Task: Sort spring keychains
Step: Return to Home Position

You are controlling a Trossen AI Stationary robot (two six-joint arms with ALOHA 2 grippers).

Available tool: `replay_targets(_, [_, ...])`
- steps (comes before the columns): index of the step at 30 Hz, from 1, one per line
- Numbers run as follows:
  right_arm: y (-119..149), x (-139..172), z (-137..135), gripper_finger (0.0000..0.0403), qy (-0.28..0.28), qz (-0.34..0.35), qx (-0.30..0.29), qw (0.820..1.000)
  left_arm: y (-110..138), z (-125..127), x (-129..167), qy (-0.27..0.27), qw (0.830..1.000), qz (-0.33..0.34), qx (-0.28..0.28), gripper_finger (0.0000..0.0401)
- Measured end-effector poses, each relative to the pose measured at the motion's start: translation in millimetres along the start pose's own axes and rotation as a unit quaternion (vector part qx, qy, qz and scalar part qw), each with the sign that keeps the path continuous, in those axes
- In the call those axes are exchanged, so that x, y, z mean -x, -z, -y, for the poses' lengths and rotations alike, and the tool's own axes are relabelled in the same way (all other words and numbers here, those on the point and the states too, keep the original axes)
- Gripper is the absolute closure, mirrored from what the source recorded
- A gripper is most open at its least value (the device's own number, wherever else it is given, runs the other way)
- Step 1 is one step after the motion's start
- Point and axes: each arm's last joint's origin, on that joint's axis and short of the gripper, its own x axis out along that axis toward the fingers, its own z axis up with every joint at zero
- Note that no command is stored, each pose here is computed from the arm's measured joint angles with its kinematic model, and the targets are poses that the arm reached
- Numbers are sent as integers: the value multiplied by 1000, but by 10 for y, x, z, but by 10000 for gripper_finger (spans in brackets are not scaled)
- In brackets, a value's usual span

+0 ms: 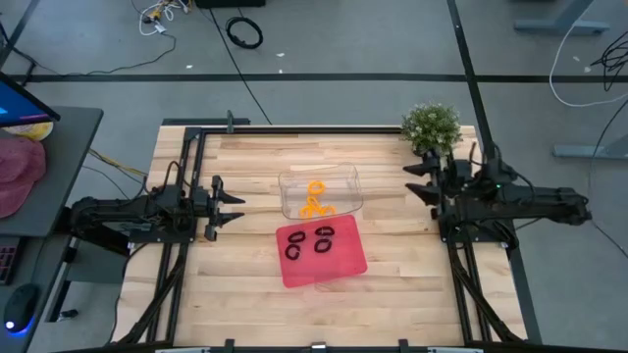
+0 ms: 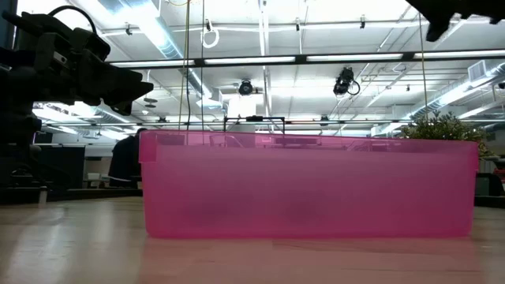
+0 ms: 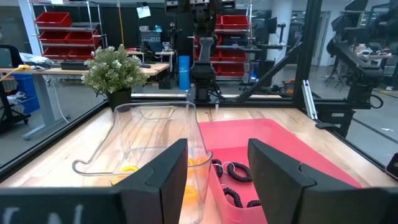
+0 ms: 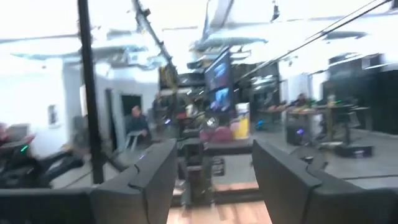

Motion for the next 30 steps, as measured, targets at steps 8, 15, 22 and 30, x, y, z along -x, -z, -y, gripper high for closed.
replay_targets(8, [138,301,-2,193,7,52,22,998,-1,0,0,0,1000,0,0,229])
replay_targets(15, [433,467,4,193,-6,140,39,989,-1,0,0,0,1000,0,0,229])
replay_targets(22, [557,487,12,193,-5,134,51,990,-1,0,0,0,1000,0,0,229])
replay_targets(30, [666,463,25,193,5,76,86,993,0,0,0,0,1000,0,0,229])
